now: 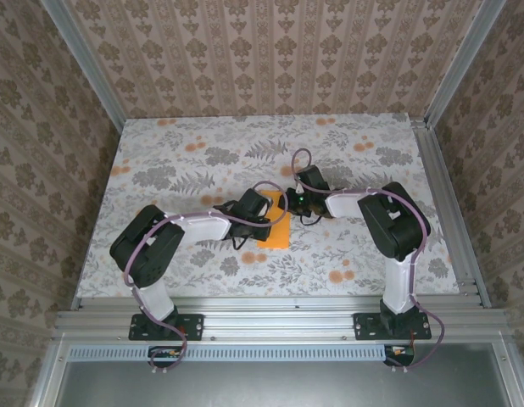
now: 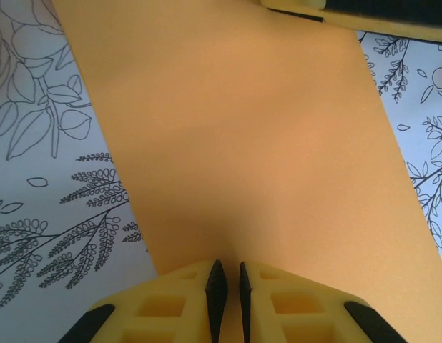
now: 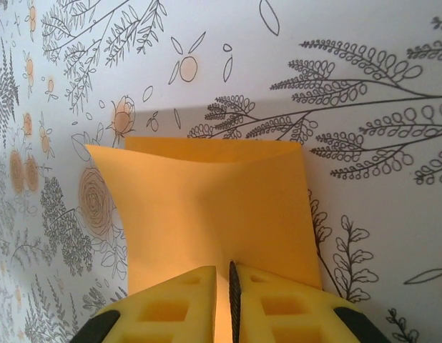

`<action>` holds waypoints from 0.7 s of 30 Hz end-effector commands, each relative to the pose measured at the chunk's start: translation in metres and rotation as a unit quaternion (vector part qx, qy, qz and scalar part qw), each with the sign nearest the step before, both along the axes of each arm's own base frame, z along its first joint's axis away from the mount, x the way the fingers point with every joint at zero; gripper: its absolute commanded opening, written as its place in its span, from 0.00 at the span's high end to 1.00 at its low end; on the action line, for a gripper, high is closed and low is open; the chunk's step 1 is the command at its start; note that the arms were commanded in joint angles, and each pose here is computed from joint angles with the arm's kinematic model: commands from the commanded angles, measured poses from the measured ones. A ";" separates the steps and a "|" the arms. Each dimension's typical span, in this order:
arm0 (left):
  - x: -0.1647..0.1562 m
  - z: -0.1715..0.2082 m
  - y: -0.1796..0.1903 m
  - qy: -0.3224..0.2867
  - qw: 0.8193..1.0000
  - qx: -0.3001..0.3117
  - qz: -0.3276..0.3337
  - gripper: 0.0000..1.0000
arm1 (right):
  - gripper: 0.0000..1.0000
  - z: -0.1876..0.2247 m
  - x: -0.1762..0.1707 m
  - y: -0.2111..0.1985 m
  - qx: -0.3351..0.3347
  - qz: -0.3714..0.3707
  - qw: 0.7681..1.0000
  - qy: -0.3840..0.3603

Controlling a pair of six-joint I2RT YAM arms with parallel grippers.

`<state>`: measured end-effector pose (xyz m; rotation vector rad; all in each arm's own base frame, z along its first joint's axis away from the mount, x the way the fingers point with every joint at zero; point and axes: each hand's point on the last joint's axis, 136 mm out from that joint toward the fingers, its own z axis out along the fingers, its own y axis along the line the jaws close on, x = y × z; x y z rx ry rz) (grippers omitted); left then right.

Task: Fold a paper plane with a square sheet of paper (pick it up from the middle)
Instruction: Fold the square sheet of paper in half at the center of the table.

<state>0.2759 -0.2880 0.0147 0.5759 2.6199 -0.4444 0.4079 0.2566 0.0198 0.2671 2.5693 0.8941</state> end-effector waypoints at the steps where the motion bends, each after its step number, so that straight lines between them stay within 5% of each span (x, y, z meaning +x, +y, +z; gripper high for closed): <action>1: -0.065 -0.063 0.077 0.123 0.980 0.157 -0.003 0.81 | 0.82 -0.031 0.021 -0.043 -0.066 -0.066 0.996 0.011; 21: -0.069 -0.061 0.083 0.120 0.980 0.159 0.004 0.81 | 0.82 -0.029 0.061 -0.056 -0.093 -0.085 0.992 0.008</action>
